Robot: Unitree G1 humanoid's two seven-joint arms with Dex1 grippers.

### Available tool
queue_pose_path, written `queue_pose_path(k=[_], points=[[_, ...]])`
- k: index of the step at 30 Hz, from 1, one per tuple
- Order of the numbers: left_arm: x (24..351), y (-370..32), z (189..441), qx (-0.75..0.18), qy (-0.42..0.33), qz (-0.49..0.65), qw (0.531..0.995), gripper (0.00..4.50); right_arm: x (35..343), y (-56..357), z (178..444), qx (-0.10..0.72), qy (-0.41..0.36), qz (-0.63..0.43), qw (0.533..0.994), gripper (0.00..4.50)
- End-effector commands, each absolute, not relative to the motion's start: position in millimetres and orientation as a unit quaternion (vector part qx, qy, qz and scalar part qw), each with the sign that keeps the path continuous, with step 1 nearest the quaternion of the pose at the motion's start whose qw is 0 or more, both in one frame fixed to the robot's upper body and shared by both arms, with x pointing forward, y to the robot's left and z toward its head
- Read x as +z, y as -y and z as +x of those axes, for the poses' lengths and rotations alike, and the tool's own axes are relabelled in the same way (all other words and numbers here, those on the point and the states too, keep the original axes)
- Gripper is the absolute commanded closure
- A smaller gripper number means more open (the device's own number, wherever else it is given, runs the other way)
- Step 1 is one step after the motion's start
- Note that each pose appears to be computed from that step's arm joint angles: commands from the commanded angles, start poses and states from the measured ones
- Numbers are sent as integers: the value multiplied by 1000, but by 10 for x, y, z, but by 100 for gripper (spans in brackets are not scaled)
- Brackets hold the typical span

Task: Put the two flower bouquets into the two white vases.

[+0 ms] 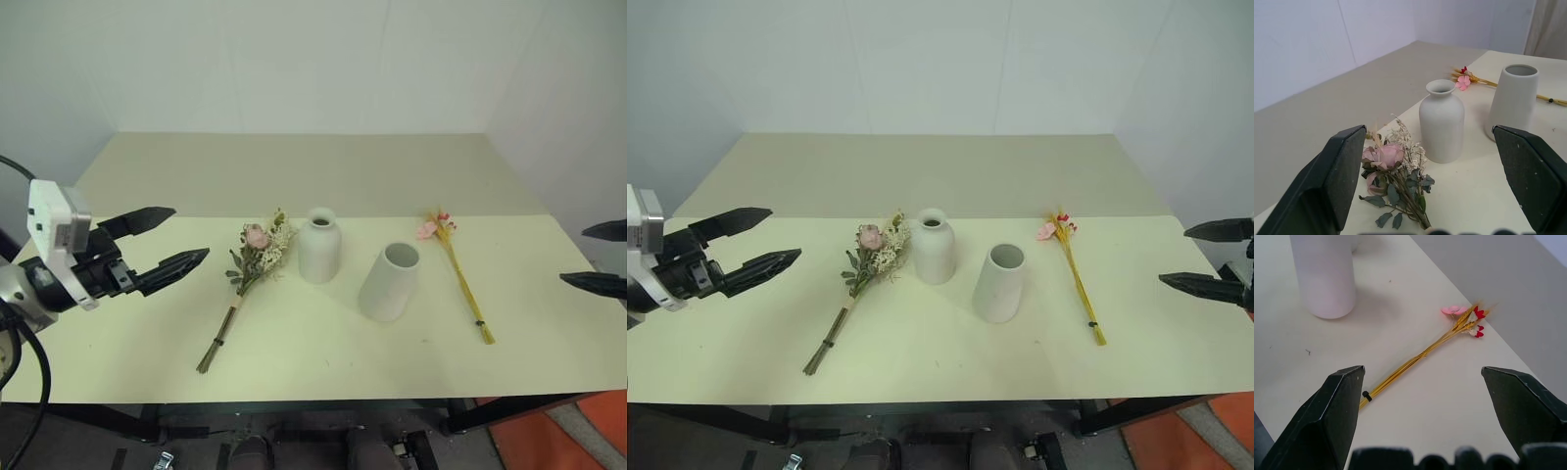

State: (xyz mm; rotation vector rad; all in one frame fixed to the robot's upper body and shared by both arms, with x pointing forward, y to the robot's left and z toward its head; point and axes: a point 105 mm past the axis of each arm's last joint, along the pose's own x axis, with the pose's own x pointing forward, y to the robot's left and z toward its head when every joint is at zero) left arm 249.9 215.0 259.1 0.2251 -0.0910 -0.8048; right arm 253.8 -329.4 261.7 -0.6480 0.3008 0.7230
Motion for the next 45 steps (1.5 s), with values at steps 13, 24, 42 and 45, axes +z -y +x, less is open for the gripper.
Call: queue_pose_path(k=[13, 24, 42, 45], points=[[2635, -2137, 2458, -392, 44, 138, 909, 2, 2768, 3283, 2498, 334, -119, -324, 877, 0], [2625, -2124, 2454, -395, 43, 149, 906, 2, 2771, 3287, 2490, 333, -118, -324, 878, 0], [2570, -2163, 2459, -393, 27, 170, 903, 2, 2783, 3268, 2465, 339, -113, -324, 876, 0], [2562, -2179, 2467, -387, 26, 174, 905, 2, 2780, 3265, 2463, 339, -112, -323, 876, 0]])
